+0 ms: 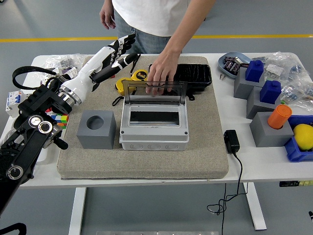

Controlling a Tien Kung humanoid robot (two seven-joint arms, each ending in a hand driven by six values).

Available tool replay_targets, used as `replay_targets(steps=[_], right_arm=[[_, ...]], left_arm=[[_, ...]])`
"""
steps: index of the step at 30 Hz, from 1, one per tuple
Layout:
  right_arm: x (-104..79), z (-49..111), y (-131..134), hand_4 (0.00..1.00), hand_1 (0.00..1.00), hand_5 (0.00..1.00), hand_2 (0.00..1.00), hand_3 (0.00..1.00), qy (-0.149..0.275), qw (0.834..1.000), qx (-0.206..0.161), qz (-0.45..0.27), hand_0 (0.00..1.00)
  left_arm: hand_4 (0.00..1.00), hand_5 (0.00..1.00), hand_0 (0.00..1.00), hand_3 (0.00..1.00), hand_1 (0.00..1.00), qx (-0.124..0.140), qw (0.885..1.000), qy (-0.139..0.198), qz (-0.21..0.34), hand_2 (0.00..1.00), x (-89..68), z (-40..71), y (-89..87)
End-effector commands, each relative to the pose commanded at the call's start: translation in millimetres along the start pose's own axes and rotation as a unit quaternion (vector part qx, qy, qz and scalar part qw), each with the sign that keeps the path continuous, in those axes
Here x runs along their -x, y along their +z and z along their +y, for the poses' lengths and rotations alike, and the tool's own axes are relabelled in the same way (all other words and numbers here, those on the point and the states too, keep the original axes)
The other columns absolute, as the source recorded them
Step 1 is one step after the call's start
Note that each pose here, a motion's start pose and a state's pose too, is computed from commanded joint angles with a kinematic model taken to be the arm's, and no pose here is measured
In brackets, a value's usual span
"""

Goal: Fetch the battery,place it into the box,close the lid of the box

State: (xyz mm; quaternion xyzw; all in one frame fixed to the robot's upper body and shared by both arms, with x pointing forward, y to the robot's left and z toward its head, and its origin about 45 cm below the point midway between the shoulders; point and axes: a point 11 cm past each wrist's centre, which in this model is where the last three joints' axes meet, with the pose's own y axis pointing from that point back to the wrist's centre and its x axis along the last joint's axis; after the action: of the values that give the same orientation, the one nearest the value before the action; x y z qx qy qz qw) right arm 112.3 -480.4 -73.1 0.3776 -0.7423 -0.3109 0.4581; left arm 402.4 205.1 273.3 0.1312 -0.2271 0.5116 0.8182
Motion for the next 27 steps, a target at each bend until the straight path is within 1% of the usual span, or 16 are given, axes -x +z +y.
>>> replay_targets(steps=[1, 2, 4, 5, 6, 7, 8, 13, 14, 16, 19, 20, 27], right_arm=[[0.1, 0.0, 0, 0.998, 0.816, 0.998, 0.776, 0.815, 0.000, 1.000, 0.000, 0.000, 0.846], [0.1, 0.0, 0, 0.998, 0.816, 0.998, 0.776, 0.815, 0.000, 1.000, 0.000, -0.001, 0.845], [0.1, 0.0, 0, 0.998, 0.816, 0.998, 0.776, 0.815, 0.000, 1.000, 0.000, -0.001, 0.845], [0.1, 0.0, 0, 0.998, 0.816, 0.998, 0.776, 0.815, 0.000, 1.000, 0.000, -0.001, 0.845], [0.1, 0.0, 0, 0.998, 0.816, 0.998, 0.776, 0.815, 0.000, 1.000, 0.000, -0.001, 0.845], [0.0, 0.0, 0, 0.998, 0.814, 0.998, 0.776, 0.815, 0.000, 1.000, 0.000, -0.001, 0.845], [-0.3, -0.1, 0, 0.998, 0.814, 0.998, 0.776, 0.815, 0.001, 1.000, 0.000, -0.002, 0.845], [-0.9, -0.2, -2, 0.998, 0.814, 0.998, 0.776, 0.815, 0.002, 1.000, -0.001, -0.004, 0.845], [-1.0, -0.2, -2, 0.998, 0.815, 0.998, 0.775, 0.815, 0.002, 1.000, -0.001, -0.004, 0.845], [-0.9, -0.2, -2, 0.998, 0.815, 0.998, 0.775, 0.815, 0.002, 1.000, -0.001, -0.004, 0.845], [-0.4, -0.2, -2, 0.998, 0.815, 0.998, 0.775, 0.815, 0.002, 1.000, -0.001, -0.004, 0.845], [-0.4, -0.2, -2, 0.998, 0.815, 0.998, 0.775, 0.816, 0.001, 1.000, -0.001, -0.004, 0.846], [-1.2, -0.3, -3, 0.998, 0.815, 0.998, 0.775, 0.816, 0.002, 1.000, -0.001, -0.006, 0.846]], left_arm=[[0.998, 0.974, 0.998, 0.998, 0.998, -0.008, 1.000, 0.003, -0.016, 0.998, -1.4, 0.1, -1.4], [0.998, 0.998, 0.998, 0.881, 0.998, -0.018, 0.999, 0.006, -0.036, 0.998, -3.2, 0.2, -3.3], [0.998, 0.998, 0.998, 0.881, 0.998, -0.035, 0.997, 0.012, -0.073, 0.998, -6.3, 0.6, -6.1], [0.998, 0.998, 0.998, 0.881, 0.998, -0.050, 0.994, 0.014, -0.095, 0.998, -8.2, 1.0, -9.0], [0.998, 0.998, 0.998, 0.881, 0.998, -0.056, 0.992, 0.016, -0.108, 0.998, -9.1, 1.2, -10.1], [0.998, 0.998, 0.998, 0.822, 0.998, -0.068, 0.989, 0.019, -0.129, 0.998, -10.7, 1.7, -12.4], [0.998, 0.998, 0.998, 0.822, 0.998, -0.080, 0.985, 0.022, -0.148, 0.998, -12.5, 2.2, -14.5], [0.998, 0.998, 0.998, 0.822, 0.998, -0.114, 0.972, 0.022, -0.205, 0.998, -17.7, 3.7, -20.6], [0.998, 0.998, 0.998, 0.756, 0.998, -0.119, 0.970, 0.021, -0.211, 0.998, -17.9, 4.0, -21.4], [0.998, 0.998, 0.998, 0.756, 0.998, -0.123, 0.969, 0.016, -0.215, 0.998, -16.8, 4.4, -22.4], [0.998, 0.998, 0.998, 0.756, 0.998, -0.121, 0.969, 0.013, -0.217, 0.998, -15.7, 4.6, -21.0], [0.998, 0.998, 0.998, 0.688, 0.998, -0.120, 0.968, 0.013, -0.218, 0.991, -15.5, 4.6, -20.4], [0.998, 0.998, 0.998, 0.677, 0.998, -0.122, 0.971, -0.002, -0.207, 0.982, -7.2, 3.2, -24.0]])
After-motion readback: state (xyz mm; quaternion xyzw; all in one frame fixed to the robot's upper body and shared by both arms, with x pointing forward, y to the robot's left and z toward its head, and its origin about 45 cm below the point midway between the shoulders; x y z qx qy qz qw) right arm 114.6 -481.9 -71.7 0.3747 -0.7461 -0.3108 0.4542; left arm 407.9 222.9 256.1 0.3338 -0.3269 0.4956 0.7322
